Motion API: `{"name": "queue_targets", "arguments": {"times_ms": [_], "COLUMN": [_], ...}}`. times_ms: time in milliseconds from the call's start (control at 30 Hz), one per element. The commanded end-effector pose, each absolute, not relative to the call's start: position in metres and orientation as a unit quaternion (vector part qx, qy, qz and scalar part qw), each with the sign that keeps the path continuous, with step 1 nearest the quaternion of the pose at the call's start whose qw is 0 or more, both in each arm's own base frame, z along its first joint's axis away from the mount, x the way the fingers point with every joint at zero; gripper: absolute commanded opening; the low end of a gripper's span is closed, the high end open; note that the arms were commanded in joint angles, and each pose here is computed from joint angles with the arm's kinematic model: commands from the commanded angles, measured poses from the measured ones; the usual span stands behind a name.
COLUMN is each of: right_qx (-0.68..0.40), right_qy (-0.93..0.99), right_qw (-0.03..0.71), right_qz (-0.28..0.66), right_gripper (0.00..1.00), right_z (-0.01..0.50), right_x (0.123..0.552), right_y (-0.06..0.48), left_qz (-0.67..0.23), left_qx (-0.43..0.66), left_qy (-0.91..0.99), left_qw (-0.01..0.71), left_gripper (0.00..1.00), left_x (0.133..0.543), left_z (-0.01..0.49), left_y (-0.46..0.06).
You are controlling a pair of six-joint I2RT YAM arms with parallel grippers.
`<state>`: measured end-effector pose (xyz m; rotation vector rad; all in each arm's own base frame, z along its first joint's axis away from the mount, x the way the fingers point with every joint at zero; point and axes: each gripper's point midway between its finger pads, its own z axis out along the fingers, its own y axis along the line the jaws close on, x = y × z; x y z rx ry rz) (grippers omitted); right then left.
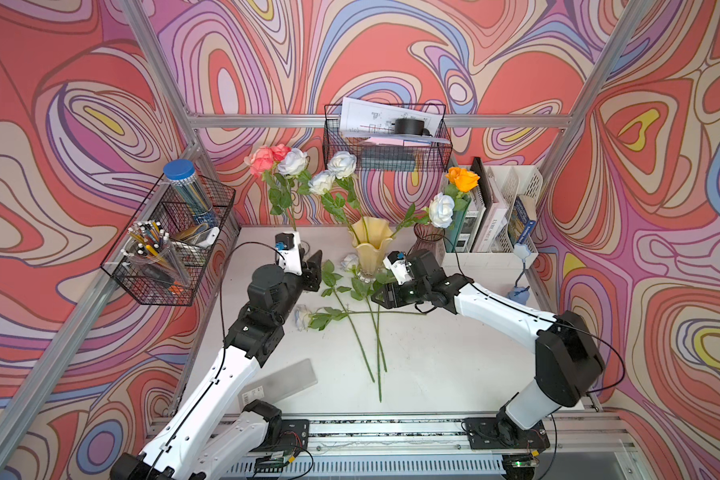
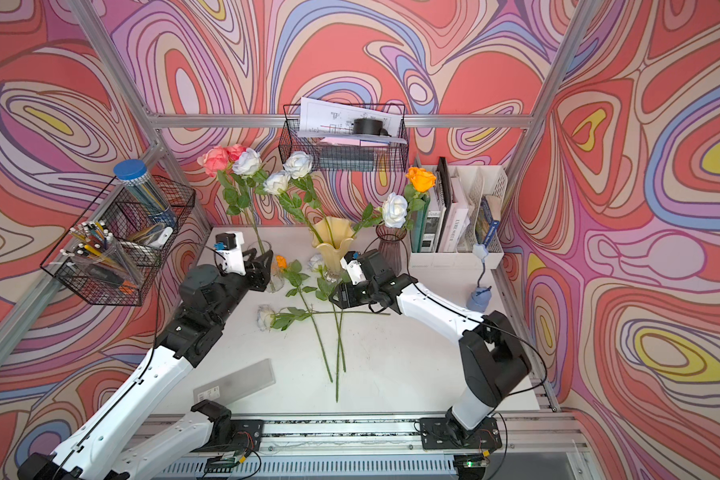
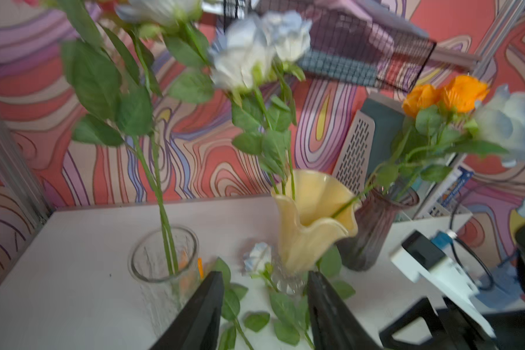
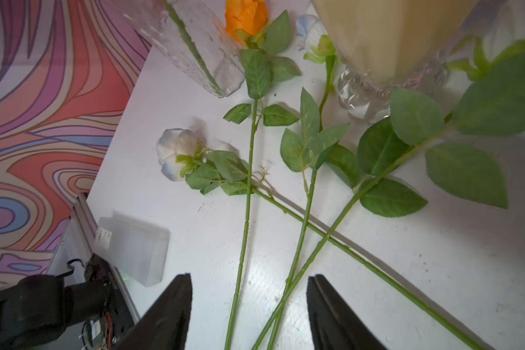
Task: Arrange the flowers in different vases according to their colors
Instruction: Pick up the flower at the center of the board.
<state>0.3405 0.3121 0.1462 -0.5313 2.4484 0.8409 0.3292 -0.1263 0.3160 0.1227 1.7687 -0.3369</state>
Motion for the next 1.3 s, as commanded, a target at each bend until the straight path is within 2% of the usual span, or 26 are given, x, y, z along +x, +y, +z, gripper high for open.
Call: {"name": "queue_targets", "arguments": {"times_ms": [0, 133, 300, 633, 867, 1000, 1133, 1267], "right_qx": [-0.205, -0.223, -0.225, -0.229, -0.23, -0.227, -0.226, -0.224], "right_qy": [0.917, 0.929, 0.938, 0.939, 0.944, 0.947, 0.949, 0.949], "right_qw": [0.238, 0.21, 0.196, 0.205, 0.191, 0.189, 0.187, 0.187], "right_qz": [0.245, 0.206, 0.177, 0.152, 0.14, 0.129, 0.119, 0.116], "right_gripper": [0.56, 0.54, 0.51, 0.49, 0.42, 0.41, 0.4, 0.31], "right_z": [0.126, 0.093, 0.068, 0.054, 0.036, 0.028, 0.022, 0.019], "right_x": [0.347, 0.345, 0.349, 0.373, 0.379, 0.381, 0.384, 0.387], "right_y": [0.312, 0.324, 0.328, 0.337, 0.341, 0.337, 0.336, 0.337], "left_qz": [-0.117, -0.132, -0.142, -0.154, -0.151, -0.152, -0.141, -0.141], "left_qx": [0.045, 0.027, 0.028, 0.048, 0.049, 0.051, 0.056, 0.055], "left_qy": [0.838, 0.854, 0.86, 0.876, 0.879, 0.876, 0.885, 0.884], "left_qw": [0.53, 0.503, 0.489, 0.455, 0.45, 0.454, 0.441, 0.442], "left_gripper": [0.42, 0.39, 0.37, 0.36, 0.35, 0.35, 0.35, 0.35], "left_x": [0.307, 0.287, 0.273, 0.258, 0.252, 0.252, 0.247, 0.246], "left_z": [0.249, 0.217, 0.201, 0.164, 0.156, 0.159, 0.142, 0.14], "left_y": [-0.134, -0.137, -0.138, -0.153, -0.15, -0.149, -0.145, -0.144]}}
